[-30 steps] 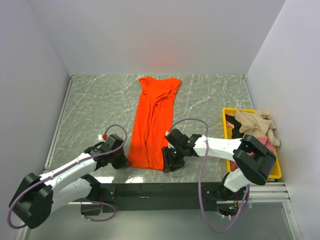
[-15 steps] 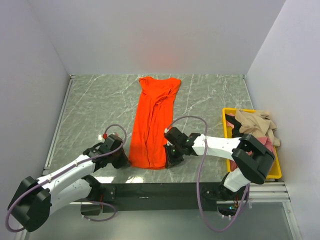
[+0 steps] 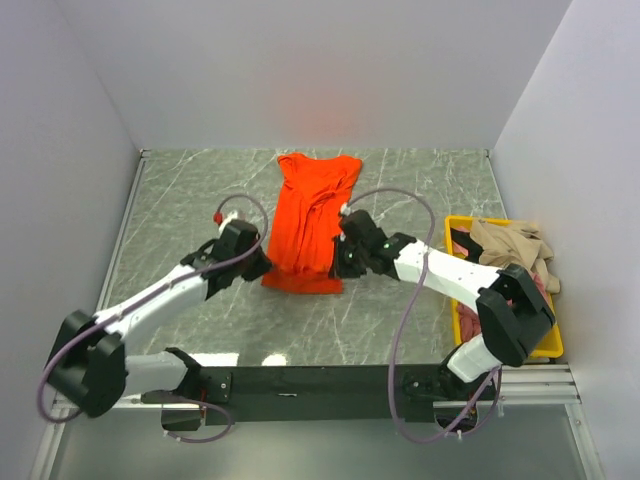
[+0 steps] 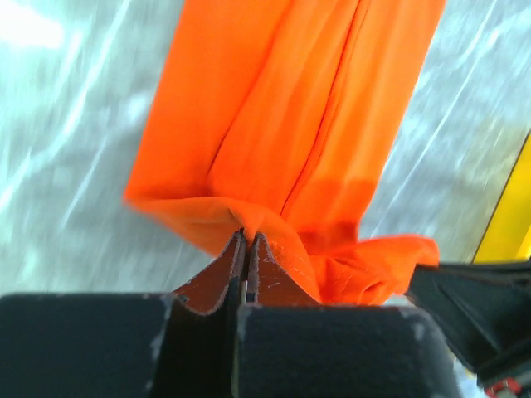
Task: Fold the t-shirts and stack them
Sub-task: Fold the tshirt
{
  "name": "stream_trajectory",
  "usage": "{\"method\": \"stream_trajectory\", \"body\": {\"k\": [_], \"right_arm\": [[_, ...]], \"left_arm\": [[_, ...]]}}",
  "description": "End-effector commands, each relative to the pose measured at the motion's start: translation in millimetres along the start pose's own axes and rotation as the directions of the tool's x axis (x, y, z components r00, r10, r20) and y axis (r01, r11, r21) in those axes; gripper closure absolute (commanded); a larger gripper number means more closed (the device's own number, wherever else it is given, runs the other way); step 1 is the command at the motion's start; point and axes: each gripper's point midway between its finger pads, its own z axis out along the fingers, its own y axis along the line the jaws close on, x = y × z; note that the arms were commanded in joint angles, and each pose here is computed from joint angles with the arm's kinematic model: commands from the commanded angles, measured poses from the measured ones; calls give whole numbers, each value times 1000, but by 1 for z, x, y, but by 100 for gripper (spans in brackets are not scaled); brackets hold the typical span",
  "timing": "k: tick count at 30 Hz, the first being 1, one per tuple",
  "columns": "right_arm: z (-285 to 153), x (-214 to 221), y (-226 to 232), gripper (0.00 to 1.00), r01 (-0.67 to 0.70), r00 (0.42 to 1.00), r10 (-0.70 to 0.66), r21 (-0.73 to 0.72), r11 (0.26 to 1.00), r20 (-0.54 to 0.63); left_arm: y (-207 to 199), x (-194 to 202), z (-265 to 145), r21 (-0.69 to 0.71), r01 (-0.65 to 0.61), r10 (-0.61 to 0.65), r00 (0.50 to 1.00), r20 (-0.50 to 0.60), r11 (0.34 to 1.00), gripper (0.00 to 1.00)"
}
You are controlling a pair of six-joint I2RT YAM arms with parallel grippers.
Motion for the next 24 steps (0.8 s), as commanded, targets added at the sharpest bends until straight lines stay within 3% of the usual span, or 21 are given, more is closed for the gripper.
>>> {"method": "stream_trajectory", "body": {"k": [1,6,14,24], "right_arm": [[3,-51,-5,100,-1,994,0,7,1000,111],[19,-104,-20,100,-32,982,20,58,998,187],[34,-169,-40,100,-80,969,58,82,993,240],[54,-195,-52,100,-102,974,88,57,993,210]], "left_arm": [[-38,-55,15,75,-31,20,990,140,997,99],[-62,-103,50,97,-37,20,985,171,995,100],[-68,-142,97,120,-55,35,986,162,991,100],[-81,-162,138,134,-87,70,990,124,987,99]]}}
